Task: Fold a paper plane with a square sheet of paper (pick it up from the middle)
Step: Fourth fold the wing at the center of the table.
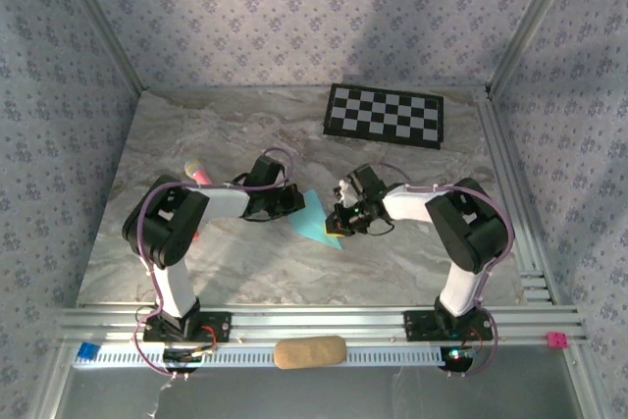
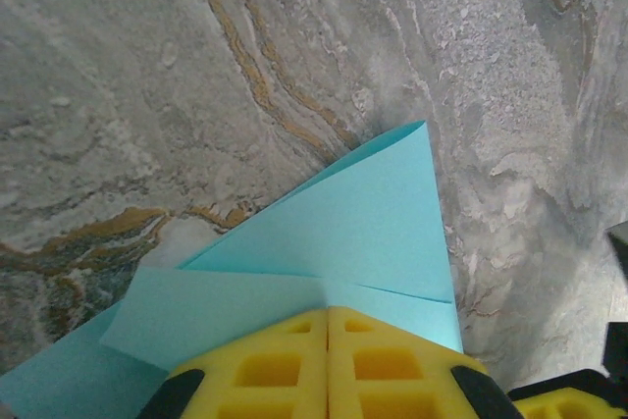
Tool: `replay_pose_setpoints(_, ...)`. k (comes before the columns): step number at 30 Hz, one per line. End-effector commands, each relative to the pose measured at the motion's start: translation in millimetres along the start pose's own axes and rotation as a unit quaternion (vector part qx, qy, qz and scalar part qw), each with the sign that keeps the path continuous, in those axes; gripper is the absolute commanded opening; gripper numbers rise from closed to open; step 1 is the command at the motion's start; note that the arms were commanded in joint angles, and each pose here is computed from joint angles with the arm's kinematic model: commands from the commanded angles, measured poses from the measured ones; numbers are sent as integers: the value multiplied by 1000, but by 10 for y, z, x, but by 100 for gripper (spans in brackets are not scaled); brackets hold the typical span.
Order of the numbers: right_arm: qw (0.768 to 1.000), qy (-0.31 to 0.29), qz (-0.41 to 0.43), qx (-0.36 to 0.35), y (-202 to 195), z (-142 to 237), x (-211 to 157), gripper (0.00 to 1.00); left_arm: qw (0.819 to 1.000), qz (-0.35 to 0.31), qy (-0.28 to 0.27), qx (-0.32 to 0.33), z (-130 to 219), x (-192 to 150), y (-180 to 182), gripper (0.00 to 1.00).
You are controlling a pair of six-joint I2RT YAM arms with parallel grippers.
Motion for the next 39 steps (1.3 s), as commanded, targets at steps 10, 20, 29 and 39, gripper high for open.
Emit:
replay_pose_setpoints(10, 999, 11, -23, -44, -329, -110, -169, 0, 998, -44, -35, 19, 375, 156, -325, 20)
replay_pose_setpoints(20, 998, 1, -29, -56, -385, -105, -164, 0, 999, -32, 27, -28, -20, -204, -480, 14)
replay_pose_setpoints(29, 997, 2, -36, -73, -504, -111, -218, 0, 1000, -10, 23, 16, -75, -162, 30, 13)
replay_pose_setpoints(39, 997, 4, -36, -73, -517, -116, -241, 0, 999, -7, -6, 46, 184, 191, 499, 14)
Point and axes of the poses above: each hand's point on the last joint's axis, 136 mm out from that joint toward the fingers, its own z axis back along the fingers, its own y axis along the line the jaws close on, x = y × z, the point moved 3 cm from there along z, back along the fingers, and after that the axes turned 9 degrees about -z, right-handed, at the moved point
